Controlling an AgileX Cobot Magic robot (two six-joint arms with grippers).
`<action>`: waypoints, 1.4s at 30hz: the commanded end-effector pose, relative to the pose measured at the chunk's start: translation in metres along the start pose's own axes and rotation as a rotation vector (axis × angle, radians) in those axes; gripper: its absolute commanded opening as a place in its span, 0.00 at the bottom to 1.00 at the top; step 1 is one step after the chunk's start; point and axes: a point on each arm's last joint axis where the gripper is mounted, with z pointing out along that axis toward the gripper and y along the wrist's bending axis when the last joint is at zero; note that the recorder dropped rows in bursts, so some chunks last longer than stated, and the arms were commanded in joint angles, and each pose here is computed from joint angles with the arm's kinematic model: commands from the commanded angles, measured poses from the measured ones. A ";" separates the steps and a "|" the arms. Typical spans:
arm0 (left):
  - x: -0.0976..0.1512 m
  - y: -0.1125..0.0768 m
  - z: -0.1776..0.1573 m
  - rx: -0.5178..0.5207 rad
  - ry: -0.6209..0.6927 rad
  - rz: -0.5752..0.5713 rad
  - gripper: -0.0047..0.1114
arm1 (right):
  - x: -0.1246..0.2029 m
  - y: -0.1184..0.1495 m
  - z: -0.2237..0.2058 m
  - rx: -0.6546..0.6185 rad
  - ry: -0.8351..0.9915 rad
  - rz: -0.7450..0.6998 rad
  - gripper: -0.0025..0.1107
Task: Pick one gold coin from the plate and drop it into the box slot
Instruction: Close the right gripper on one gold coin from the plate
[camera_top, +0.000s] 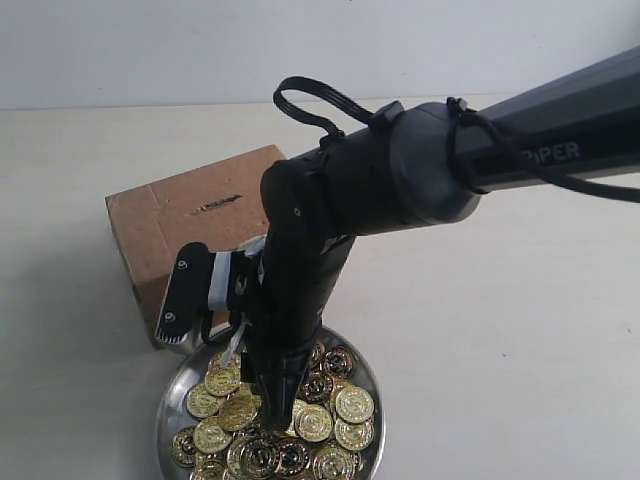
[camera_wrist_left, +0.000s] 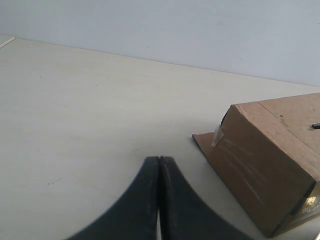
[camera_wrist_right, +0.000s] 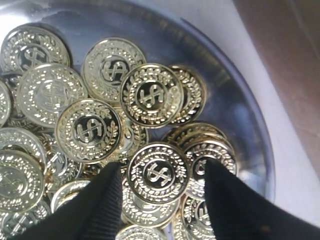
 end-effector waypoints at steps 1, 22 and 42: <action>0.000 0.000 0.000 0.008 -0.009 0.003 0.04 | -0.002 -0.002 0.002 0.009 -0.005 -0.012 0.46; 0.000 0.000 0.000 0.008 -0.009 0.003 0.04 | -0.001 -0.003 0.010 0.002 0.006 -0.010 0.39; 0.000 0.000 0.000 0.008 -0.009 0.003 0.04 | -0.005 -0.001 -0.016 0.020 -0.026 -0.019 0.22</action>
